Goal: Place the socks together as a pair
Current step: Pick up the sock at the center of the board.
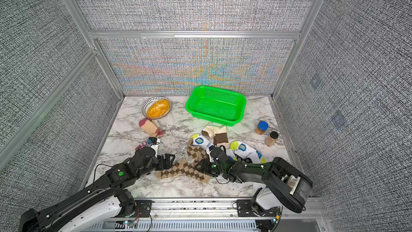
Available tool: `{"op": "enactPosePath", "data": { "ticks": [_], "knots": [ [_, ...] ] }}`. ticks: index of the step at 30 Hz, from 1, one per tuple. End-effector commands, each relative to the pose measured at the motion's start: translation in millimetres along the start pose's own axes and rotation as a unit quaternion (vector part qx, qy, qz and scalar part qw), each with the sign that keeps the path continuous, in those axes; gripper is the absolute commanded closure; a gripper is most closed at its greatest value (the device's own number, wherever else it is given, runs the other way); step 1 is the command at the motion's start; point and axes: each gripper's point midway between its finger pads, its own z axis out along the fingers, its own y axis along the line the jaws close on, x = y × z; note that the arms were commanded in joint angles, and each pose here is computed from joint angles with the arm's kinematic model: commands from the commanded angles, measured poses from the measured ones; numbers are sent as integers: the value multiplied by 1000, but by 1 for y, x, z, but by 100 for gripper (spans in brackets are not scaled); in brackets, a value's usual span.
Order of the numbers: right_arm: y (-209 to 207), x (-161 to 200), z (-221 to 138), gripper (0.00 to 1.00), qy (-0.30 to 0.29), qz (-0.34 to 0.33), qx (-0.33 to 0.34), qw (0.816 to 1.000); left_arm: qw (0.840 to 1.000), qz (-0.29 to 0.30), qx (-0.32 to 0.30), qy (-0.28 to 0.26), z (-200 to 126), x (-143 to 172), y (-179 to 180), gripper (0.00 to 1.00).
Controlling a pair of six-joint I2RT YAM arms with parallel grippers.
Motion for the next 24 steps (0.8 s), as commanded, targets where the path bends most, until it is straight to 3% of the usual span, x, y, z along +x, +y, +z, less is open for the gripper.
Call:
{"op": "enactPosePath", "data": {
  "ticks": [1, 11, 20, 24],
  "knots": [
    [-12, -4, -1, 43, -6, 3, 23, 1000, 1000, -2, -10, -3, 0, 1, 5, 8],
    [-19, -15, 2, 51, -10, 7, 32, 999, 1000, -5, -9, 3, 2, 5, 6, 8],
    [-30, -18, 1, 86, -14, 13, 44, 999, 1000, -3, -12, 0, 2, 6, 9, 8],
    [-32, -18, 0, 94, -15, 14, 47, 999, 1000, -3, -13, 2, 3, 7, 9, 8]
  ]
}}
